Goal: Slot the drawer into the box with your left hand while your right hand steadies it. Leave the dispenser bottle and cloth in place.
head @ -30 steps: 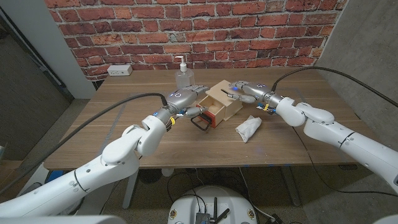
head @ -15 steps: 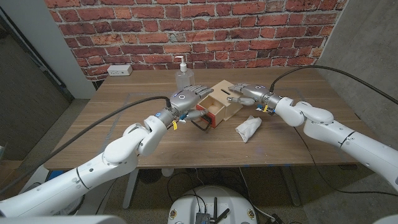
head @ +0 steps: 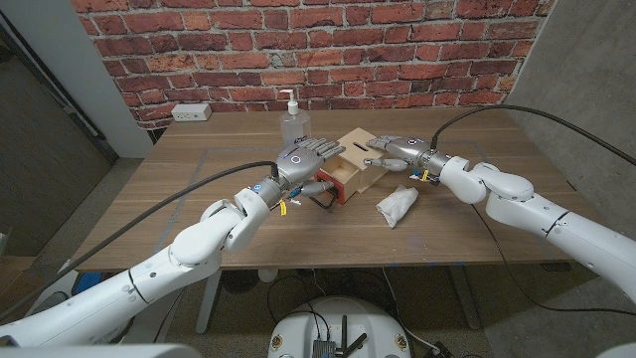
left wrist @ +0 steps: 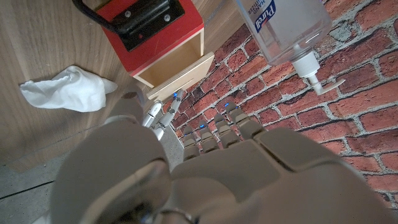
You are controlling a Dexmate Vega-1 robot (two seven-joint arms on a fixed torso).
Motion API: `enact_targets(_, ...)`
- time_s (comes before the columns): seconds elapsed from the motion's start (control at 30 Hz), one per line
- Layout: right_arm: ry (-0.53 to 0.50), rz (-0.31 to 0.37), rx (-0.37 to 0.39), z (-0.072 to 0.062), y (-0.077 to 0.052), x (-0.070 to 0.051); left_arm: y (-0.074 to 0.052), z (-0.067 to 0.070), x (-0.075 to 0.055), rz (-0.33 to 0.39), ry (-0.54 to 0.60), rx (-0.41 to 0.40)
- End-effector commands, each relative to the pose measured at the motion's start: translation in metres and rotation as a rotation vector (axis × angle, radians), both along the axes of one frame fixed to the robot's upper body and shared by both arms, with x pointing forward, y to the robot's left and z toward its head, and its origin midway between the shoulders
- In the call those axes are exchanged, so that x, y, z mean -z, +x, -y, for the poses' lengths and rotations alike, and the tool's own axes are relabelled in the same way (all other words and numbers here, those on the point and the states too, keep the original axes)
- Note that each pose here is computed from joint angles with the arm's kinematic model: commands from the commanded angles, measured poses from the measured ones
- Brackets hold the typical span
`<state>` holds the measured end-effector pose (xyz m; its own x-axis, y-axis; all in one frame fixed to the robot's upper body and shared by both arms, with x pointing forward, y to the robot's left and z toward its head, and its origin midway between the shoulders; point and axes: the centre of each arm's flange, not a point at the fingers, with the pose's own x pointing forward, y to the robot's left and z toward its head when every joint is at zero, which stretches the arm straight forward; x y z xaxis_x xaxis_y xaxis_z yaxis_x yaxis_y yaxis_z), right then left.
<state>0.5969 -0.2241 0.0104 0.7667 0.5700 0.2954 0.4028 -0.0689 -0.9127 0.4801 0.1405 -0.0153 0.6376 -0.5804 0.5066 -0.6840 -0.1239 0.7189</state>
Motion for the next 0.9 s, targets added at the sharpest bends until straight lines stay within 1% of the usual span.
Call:
enact_targets(0.03, -0.016, -0.004, -0.003, -0.002, 0.001, 0.001, 0.005, 0.004, 0.005, 0.040, 0.050, 0.008)
enact_targets(0.17, -0.025, -0.004, 0.001, -0.003, 0.001, 0.001, 0.007, 0.006, 0.006, 0.035, 0.060, 0.011)
enact_targets(0.57, -0.031, 0.006, -0.005, -0.004, -0.002, -0.001, 0.011, 0.009, 0.009, 0.064, 0.086, 0.012)
enact_targets(0.9, -0.031, 0.006, -0.008, -0.005, -0.003, -0.001, 0.016, 0.010, 0.016, 0.066, 0.114, 0.011)
